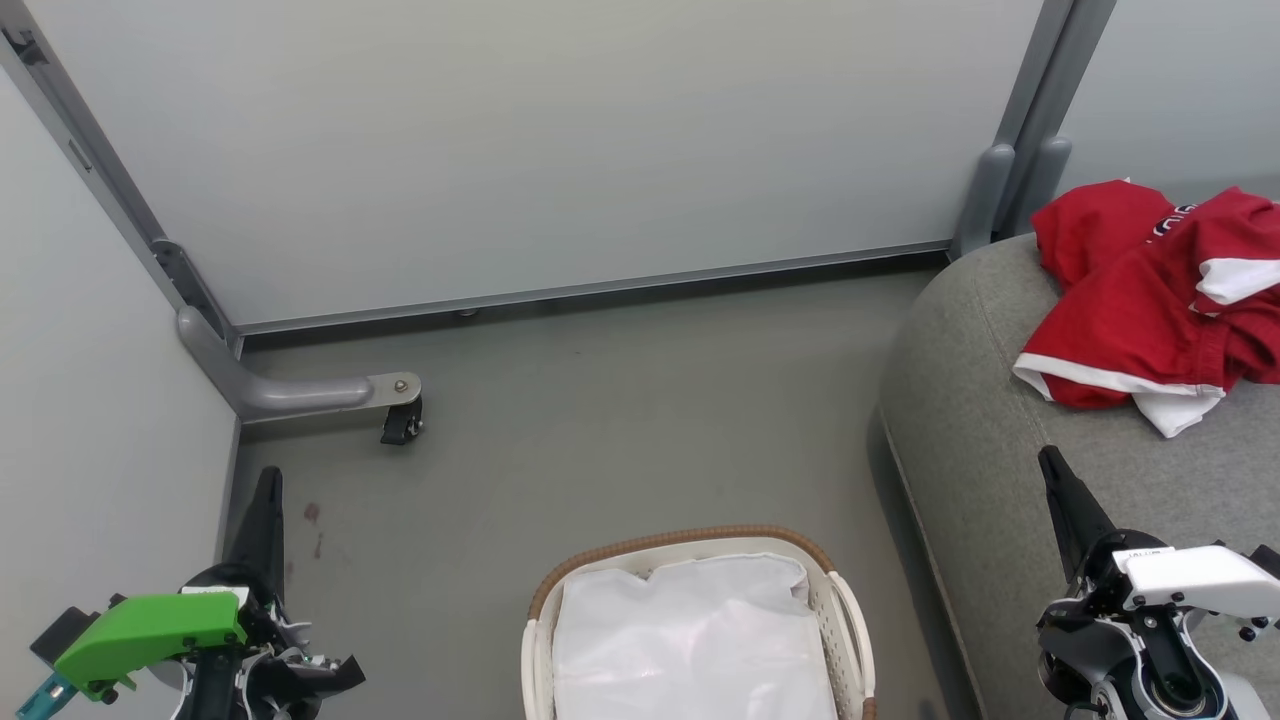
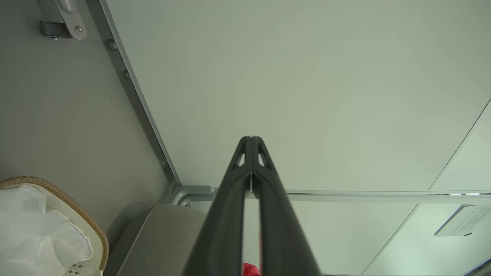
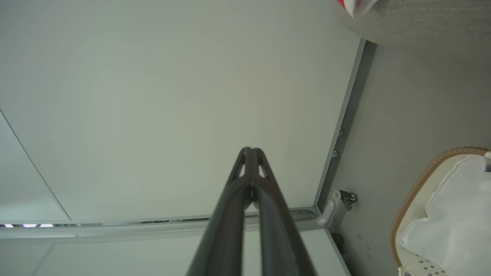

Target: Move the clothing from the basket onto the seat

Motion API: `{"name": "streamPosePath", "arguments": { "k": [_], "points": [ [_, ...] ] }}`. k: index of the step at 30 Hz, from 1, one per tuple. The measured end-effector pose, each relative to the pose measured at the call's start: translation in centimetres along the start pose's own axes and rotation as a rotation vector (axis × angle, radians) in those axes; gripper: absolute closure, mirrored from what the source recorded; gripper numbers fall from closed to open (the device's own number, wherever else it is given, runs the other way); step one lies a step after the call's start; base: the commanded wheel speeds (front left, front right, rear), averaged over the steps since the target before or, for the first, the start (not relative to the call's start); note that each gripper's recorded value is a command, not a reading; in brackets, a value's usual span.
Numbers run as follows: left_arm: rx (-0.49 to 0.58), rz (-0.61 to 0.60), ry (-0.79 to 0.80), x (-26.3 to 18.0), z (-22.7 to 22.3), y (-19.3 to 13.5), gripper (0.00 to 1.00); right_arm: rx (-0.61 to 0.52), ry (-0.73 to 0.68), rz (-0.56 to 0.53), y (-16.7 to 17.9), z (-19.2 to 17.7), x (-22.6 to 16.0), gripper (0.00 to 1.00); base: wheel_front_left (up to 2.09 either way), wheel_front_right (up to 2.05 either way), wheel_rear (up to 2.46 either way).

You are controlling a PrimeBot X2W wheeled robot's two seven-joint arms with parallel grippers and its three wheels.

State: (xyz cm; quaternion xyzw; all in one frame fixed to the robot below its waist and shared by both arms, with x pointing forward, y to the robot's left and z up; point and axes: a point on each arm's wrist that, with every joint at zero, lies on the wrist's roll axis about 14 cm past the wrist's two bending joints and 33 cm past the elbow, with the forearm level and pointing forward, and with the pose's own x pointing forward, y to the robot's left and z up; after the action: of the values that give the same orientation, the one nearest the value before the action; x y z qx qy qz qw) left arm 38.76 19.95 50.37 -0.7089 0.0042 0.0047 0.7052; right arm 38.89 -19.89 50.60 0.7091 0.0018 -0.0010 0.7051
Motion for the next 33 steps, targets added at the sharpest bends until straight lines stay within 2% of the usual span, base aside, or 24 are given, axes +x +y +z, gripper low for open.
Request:
{"name": "streamPosePath", "arguments": {
  "k": [33],
  "points": [
    [0.000, 0.000, 0.000, 0.00, 0.00, -0.01, 1.00, 0.000, 0.000, 0.000, 0.01, 0.00, 0.00, 1.00, 0.00, 0.00, 0.00]
  ]
}}
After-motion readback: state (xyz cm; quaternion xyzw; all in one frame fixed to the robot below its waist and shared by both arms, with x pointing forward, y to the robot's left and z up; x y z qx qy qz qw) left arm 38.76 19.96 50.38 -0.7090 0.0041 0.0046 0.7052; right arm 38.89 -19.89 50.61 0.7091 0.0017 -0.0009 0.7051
